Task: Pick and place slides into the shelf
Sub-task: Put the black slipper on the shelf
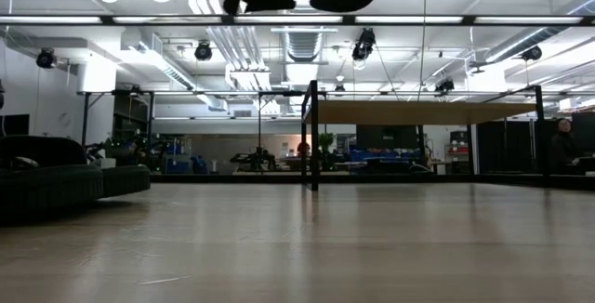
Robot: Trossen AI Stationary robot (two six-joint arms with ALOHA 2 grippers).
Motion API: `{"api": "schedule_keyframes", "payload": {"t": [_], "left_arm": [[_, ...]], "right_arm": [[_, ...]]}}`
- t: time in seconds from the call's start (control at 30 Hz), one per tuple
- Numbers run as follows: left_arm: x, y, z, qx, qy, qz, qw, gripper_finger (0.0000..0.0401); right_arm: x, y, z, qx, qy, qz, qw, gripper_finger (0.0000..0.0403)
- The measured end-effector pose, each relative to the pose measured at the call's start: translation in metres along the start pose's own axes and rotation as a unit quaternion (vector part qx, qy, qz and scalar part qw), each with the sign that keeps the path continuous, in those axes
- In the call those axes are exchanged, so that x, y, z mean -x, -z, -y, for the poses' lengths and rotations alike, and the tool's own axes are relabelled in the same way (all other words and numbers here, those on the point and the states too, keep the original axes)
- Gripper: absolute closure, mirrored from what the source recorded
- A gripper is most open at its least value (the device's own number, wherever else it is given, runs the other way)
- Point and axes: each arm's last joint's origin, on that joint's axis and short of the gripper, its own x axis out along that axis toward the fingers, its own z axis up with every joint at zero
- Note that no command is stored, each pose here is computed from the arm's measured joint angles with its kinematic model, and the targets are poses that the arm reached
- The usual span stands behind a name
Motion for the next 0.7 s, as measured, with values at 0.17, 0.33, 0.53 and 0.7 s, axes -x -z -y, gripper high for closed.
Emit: {"api": "schedule_keyframes", "payload": {"t": [0.17, 0.33, 0.53, 0.7], "left_arm": [[0.018, 0.008, 0.004, 0.026, 0.002, 0.008, 1.0, 0.019], [0.038, 0.015, 0.006, 0.052, 0.005, 0.029, 0.998, 0.0189], [0.053, 0.024, 0.013, 0.069, 0.004, 0.064, 0.996, 0.0189], [0.06, 0.034, 0.021, 0.07, -0.004, 0.073, 0.995, 0.0189]], "right_arm": [[0.003, 0.014, 0.007, -0.014, 0.004, -0.007, 1.0, 0.0394], [0.014, 0.032, 0.011, -0.027, 0.005, 0.019, 0.999, 0.0394], [0.019, 0.061, 0.006, -0.028, 0.019, 0.024, 0.999, 0.0394], [0.018, 0.089, -0.006, -0.016, 0.038, -0.004, 0.999, 0.0394]]}}
